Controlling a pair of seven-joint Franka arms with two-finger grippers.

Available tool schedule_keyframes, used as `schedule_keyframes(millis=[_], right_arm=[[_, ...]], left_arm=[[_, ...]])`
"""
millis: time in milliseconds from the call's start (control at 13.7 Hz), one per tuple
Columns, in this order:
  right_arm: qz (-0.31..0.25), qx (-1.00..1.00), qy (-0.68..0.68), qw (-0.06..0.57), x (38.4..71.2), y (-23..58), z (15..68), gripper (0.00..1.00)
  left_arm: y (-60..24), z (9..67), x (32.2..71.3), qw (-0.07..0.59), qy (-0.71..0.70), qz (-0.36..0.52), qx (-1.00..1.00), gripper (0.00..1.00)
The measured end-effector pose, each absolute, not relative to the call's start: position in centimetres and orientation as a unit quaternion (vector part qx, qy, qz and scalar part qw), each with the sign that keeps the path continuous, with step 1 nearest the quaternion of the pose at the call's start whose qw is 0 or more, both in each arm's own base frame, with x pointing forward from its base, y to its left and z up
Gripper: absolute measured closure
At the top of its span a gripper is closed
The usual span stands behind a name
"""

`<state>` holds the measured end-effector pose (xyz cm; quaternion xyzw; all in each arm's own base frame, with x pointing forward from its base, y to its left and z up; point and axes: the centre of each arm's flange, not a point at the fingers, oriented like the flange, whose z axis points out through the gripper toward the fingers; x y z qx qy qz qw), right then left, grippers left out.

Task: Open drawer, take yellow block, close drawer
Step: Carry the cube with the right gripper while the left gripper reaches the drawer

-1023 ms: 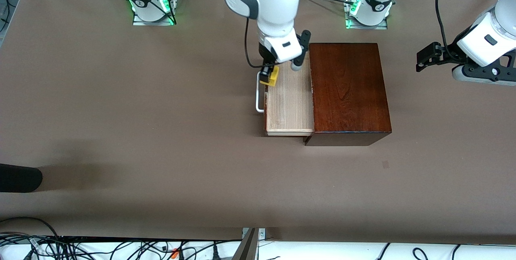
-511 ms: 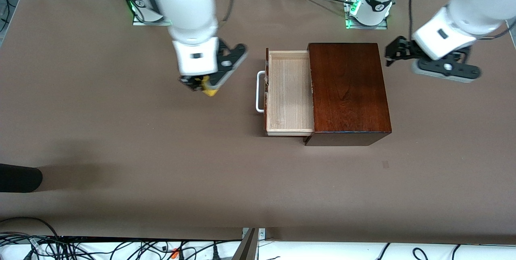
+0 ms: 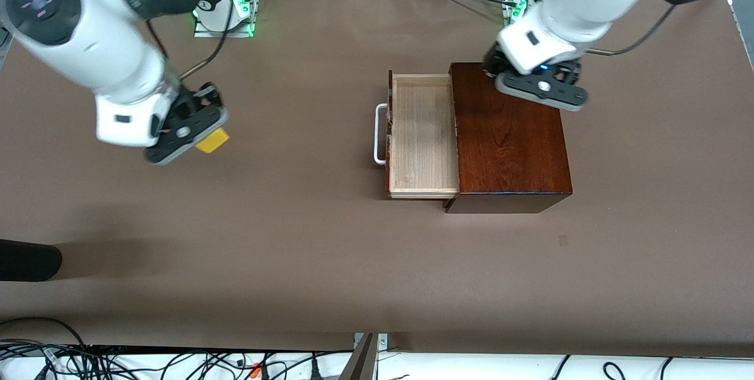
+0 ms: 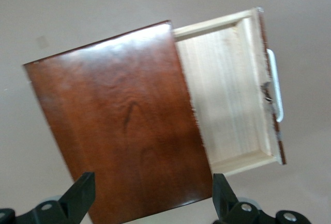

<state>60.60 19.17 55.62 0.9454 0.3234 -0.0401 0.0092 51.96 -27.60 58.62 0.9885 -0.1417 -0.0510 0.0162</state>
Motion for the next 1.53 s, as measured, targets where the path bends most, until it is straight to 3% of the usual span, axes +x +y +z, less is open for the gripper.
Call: schedule_keyframes(millis=[511,804,1023,1534], right_arm=[[-0.039,0.978,0.206,-0.009,58.9,5.9,41.0,0.44],[-0.015,0.987,0.158,-0.003,56.1,5.6,32.5,0.44],[-0.003,0.990,0.139,0.005,55.0,5.5,27.7,0.44],[-0.013,0.996,0.081,0.019,54.9,5.3,21.0,0.44]], left_arm=[[-40.7,53.7,48.3,0.037,-0.244,-0.045,0.968,0.00],[-46.7,50.4,46.3,0.032,-0.316,-0.046,0.947,0.00],[-50.0,48.6,45.7,0.000,-0.463,-0.022,0.886,0.00],[-54.6,40.7,45.6,0.020,-0.685,-0.022,0.728,0.00]])
